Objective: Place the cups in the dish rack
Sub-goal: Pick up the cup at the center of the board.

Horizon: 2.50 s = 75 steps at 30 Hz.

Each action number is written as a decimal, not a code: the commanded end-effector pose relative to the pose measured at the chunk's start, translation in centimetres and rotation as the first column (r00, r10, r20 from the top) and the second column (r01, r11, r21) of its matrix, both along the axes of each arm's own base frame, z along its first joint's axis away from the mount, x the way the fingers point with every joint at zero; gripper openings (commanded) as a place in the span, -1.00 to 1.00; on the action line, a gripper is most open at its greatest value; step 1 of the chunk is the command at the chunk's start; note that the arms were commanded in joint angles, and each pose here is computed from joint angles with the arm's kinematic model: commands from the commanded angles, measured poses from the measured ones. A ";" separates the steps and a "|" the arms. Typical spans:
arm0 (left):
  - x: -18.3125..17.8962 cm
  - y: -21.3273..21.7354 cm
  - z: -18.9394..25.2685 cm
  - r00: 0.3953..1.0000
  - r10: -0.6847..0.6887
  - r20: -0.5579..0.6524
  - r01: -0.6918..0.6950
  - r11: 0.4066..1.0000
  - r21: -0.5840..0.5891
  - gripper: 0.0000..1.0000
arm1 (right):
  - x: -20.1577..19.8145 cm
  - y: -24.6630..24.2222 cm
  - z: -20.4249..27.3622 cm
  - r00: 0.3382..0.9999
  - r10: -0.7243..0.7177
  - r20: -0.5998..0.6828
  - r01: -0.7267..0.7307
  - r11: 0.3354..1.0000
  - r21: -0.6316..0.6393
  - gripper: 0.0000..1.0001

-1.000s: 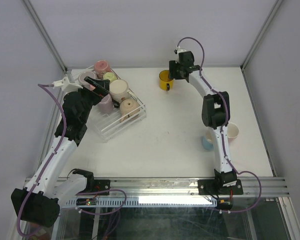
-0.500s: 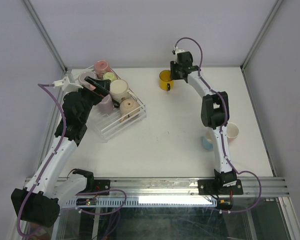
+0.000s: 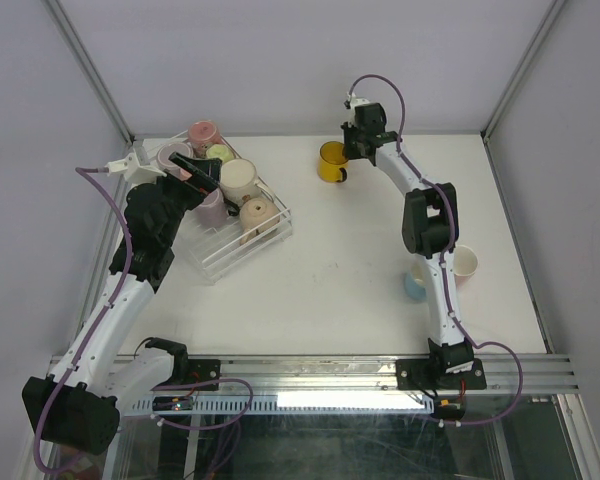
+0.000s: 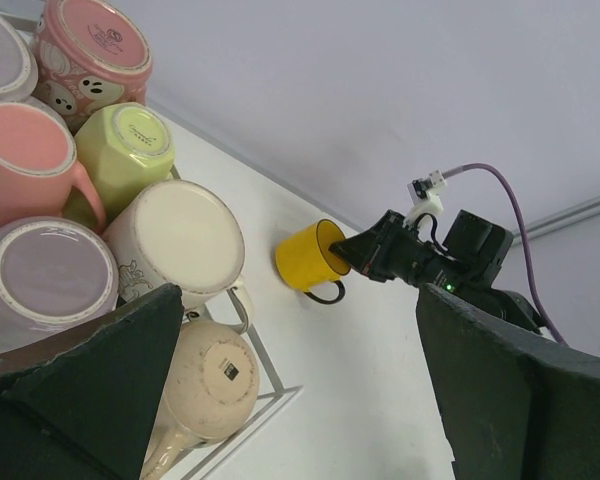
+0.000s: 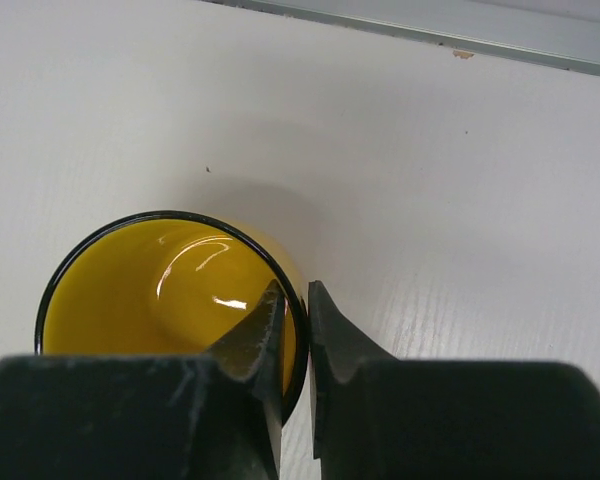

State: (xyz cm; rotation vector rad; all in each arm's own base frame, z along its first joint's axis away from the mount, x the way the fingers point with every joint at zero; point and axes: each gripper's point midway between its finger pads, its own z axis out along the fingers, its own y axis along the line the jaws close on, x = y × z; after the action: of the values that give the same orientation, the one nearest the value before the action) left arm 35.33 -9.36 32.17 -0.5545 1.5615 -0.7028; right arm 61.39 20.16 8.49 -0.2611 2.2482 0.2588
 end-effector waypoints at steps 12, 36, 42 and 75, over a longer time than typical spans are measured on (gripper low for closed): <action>-0.4 -0.3 2.6 0.996 -0.026 0.084 0.030 0.999 -0.042 0.98 | -0.3 1.5 6.8 0.994 0.045 0.096 -0.054 0.994 0.096 -1.00; -0.9 -3.4 5.4 0.954 -0.169 0.246 0.218 0.959 -0.184 0.98 | -3.6 1.5 16.2 0.985 0.080 0.153 -0.120 0.955 0.271 -1.00; -0.9 -5.4 7.6 0.906 -0.268 0.329 0.343 0.918 -0.197 0.98 | -4.9 -0.1 21.0 0.978 0.068 0.198 -0.135 0.927 0.350 -1.00; -3.9 -24.3 17.9 0.336 -0.538 0.773 0.873 0.486 -0.041 0.91 | -20.5 -3.2 51.1 0.696 0.105 0.711 -0.687 0.387 0.615 -1.00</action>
State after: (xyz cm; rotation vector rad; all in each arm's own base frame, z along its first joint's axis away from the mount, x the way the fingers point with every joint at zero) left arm 33.86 -34.01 45.12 0.1413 1.0579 -1.7796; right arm 47.26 16.61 52.77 -0.1754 1.3462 1.3566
